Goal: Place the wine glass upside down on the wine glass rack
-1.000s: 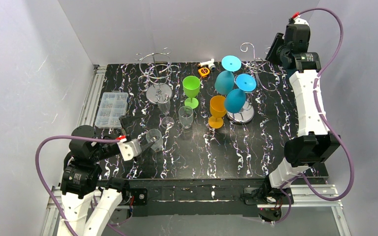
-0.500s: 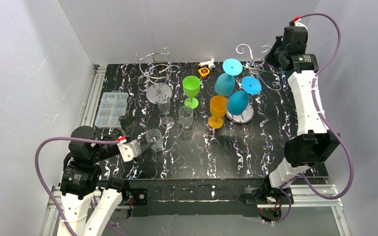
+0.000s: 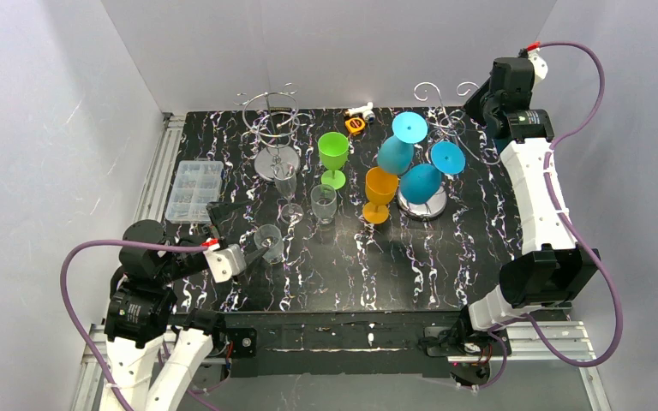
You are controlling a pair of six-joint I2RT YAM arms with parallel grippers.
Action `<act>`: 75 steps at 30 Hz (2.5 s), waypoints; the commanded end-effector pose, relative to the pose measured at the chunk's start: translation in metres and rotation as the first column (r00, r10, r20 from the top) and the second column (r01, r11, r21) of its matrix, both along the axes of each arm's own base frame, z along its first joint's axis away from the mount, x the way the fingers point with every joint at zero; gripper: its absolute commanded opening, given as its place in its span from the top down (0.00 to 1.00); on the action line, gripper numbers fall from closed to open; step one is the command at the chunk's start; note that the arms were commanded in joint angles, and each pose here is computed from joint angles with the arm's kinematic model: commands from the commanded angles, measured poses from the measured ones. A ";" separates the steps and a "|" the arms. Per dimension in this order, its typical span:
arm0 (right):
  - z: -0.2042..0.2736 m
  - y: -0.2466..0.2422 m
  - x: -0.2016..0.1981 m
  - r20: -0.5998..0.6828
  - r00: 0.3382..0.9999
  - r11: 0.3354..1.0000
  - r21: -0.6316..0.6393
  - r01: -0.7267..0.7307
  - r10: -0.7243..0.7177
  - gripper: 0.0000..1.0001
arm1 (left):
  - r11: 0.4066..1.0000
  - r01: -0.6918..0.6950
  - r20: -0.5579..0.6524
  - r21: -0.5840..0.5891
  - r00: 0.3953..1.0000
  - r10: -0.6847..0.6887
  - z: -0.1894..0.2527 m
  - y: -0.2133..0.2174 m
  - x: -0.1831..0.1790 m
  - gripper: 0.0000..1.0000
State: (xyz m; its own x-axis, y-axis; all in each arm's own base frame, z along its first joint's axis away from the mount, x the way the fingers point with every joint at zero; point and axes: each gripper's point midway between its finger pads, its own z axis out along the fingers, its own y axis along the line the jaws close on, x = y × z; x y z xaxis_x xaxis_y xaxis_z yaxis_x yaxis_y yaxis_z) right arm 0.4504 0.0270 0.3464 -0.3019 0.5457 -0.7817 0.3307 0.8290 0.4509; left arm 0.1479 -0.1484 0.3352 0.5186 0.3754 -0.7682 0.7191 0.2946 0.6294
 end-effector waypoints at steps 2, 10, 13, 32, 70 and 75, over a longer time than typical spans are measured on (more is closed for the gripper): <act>0.037 -0.045 -0.003 0.148 0.955 0.964 -0.039 0.264 -0.256 0.99 | 1.000 0.021 0.005 -0.009 1.000 -0.021 0.006 -0.002 -0.008 0.02; 0.019 -0.075 -0.008 0.162 0.845 0.860 0.072 0.504 -0.509 0.99 | 1.000 0.020 0.003 -0.007 1.000 -0.020 0.002 -0.001 -0.008 0.02; 0.012 -0.082 -0.015 0.174 0.790 0.809 0.146 0.570 -0.588 0.99 | 1.000 0.019 0.005 -0.001 1.000 -0.019 0.000 -0.001 -0.009 0.02; 0.052 -0.065 -0.034 0.261 0.804 0.845 0.146 0.514 -0.534 0.36 | 1.000 0.027 0.007 -0.006 1.000 -0.027 -0.002 0.000 -0.016 0.02; 0.039 0.015 -0.059 -0.143 0.920 0.820 -0.418 -0.390 0.365 0.30 | 0.999 0.037 -0.007 -0.001 0.999 -0.037 0.008 -0.001 -0.017 0.02; 0.032 0.017 -0.056 -0.162 0.911 0.813 -0.413 -0.412 0.379 0.28 | 0.999 0.033 -0.002 0.002 0.999 -0.033 0.010 -0.001 -0.016 0.02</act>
State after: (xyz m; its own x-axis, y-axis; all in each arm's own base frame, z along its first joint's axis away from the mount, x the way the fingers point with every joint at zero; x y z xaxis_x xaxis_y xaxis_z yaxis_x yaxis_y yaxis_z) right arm 0.3945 0.0422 0.3739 -0.4842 0.0186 -0.8748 -0.0080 0.9996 0.0257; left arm 0.1353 -0.1475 0.3364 0.5161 0.3700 -0.7725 0.7299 0.2820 0.6227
